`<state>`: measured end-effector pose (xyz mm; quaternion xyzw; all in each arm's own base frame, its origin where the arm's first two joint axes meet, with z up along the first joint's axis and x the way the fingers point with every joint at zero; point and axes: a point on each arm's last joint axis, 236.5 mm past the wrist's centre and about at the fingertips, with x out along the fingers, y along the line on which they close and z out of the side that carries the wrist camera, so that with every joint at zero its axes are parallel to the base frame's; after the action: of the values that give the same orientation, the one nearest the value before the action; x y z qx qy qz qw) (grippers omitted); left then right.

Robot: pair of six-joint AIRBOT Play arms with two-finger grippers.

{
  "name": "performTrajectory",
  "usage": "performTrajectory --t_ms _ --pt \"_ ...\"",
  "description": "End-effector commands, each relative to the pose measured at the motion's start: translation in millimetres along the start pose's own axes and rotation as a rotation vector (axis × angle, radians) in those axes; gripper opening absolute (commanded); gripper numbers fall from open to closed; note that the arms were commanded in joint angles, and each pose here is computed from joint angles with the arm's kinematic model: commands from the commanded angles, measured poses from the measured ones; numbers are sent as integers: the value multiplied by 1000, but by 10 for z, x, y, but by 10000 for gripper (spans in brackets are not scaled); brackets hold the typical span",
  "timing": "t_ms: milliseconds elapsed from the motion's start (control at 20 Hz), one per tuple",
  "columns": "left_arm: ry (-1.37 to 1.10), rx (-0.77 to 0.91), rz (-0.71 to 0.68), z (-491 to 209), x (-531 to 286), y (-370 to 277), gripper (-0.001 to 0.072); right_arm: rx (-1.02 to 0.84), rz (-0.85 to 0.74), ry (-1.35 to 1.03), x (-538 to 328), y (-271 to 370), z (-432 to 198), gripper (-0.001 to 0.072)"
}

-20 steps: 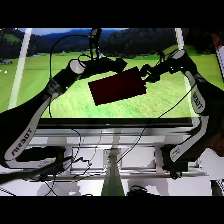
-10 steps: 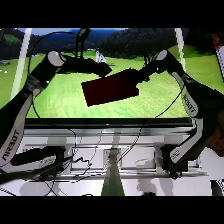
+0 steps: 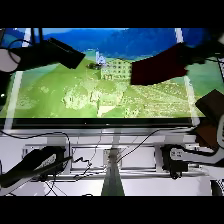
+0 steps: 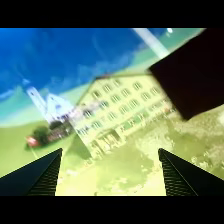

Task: Fold the clothes and pants, and hang the long-sleeved shirts on hangers.

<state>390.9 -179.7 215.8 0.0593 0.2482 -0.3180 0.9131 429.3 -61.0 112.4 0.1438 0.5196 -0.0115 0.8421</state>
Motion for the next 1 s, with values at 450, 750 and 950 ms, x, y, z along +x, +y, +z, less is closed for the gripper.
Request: performTrajectory --t_ms 450,750,950 --pt "-96 44 64 253 -417 28 694 746 -587 -139 -2255 -2461 -1436 685" --pt "-96 44 64 254 -417 28 694 605 -303 -172 -1682 -1820 -887 148" --pt "-96 44 64 253 -417 28 694 154 -142 -165 -1150 -693 -342 13"
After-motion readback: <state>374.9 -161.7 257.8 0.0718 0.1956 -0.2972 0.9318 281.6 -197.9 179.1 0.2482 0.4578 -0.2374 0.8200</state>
